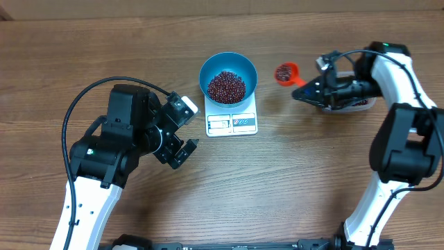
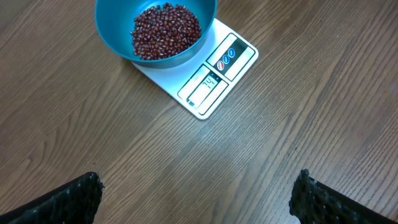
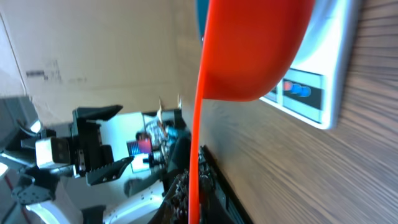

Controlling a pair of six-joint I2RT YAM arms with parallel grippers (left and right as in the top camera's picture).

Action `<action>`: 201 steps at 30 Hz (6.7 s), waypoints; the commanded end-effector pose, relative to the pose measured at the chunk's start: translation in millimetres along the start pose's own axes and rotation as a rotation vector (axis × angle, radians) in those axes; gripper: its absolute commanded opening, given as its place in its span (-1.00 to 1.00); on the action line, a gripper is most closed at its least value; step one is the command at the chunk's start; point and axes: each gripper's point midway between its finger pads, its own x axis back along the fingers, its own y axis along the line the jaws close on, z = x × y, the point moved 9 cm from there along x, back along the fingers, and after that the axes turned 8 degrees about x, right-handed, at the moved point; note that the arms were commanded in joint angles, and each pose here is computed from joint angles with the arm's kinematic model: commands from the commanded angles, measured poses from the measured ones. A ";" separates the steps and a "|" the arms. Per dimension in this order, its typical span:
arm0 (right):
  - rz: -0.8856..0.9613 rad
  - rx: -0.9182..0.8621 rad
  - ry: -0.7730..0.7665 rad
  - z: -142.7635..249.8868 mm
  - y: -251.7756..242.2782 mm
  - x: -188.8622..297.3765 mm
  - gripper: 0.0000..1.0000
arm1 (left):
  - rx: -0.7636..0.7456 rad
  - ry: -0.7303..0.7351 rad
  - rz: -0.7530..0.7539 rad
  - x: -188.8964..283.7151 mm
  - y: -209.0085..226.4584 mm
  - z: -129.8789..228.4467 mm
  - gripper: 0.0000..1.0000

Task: Scoop item into bowl and weigh 150g on scale
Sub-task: 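Lift the filled scoop and carry it left over the teal bowl, then tilt the red scoop with the right gripper to pour beans into the bowl, then move the empty red scoop right back to the bean tub, then dip the red scoop into the beans in the tub with the right gripper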

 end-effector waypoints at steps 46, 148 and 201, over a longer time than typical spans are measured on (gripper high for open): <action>0.876 0.422 0.373 -27.6 60.5 -153.6 -0.92 | 0.008 -0.021 -0.010 4.6 1.9 -5.8 0.99; 1.360 0.008 0.072 12.6 75.1 91.4 -0.92 | 0.008 -0.021 -0.010 4.6 1.9 -5.8 0.99; 1.244 -0.297 0.293 -16.2 -69.2 66.5 -0.93 | 0.008 -0.021 -0.010 4.6 1.9 -5.8 0.99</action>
